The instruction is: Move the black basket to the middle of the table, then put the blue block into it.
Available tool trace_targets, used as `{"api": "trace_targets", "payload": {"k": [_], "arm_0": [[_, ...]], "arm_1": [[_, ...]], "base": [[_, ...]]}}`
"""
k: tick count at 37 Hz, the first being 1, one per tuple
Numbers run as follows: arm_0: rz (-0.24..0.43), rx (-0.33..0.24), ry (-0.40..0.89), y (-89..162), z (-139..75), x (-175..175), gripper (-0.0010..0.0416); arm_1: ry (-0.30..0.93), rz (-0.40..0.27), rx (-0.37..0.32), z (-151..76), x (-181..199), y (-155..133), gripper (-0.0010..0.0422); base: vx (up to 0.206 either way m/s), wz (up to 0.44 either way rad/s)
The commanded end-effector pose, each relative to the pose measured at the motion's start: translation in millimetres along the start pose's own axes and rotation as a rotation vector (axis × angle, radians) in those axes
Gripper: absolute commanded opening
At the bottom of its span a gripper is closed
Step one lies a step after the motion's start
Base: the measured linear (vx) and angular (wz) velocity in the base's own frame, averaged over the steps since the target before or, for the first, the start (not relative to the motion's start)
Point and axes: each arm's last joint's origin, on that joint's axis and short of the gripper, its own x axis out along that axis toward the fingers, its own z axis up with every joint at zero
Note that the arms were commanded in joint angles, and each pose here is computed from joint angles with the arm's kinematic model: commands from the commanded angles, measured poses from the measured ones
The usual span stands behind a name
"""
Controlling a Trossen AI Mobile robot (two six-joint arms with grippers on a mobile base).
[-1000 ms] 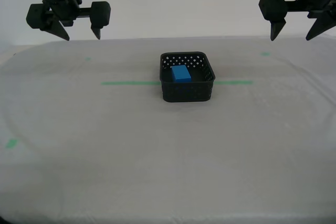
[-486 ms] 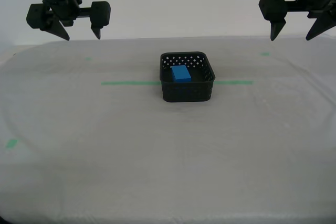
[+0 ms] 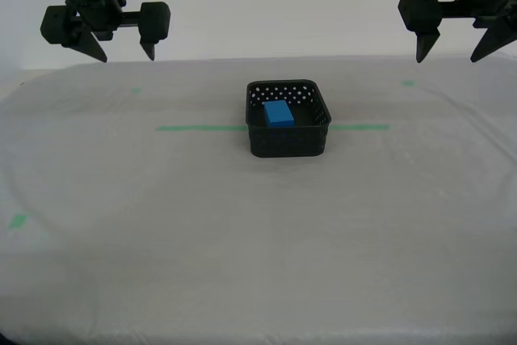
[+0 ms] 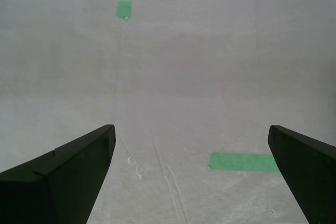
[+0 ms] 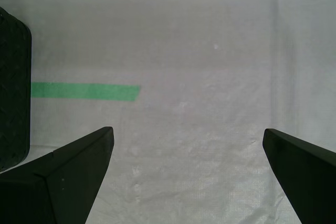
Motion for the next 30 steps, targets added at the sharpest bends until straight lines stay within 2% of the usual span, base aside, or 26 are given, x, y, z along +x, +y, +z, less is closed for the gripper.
{"api": "trace_targets", "payload": {"k": [1, 30], "arm_0": [[-0.002, -0.001, -0.001, 0.2, 0.1, -0.3, 0.0398], [-0.002, -0.001, -0.002, 0.1, 0.3, -0.3, 0.0399]], "arm_1": [[-0.002, -0.001, 0.004, 0.3, -0.1, -0.1, 0.04], [-0.002, -0.001, 0.004, 0.3, -0.1, -0.1, 0.04]], "base": [[0.0, 0.0], [0.0, 0.0]]}}
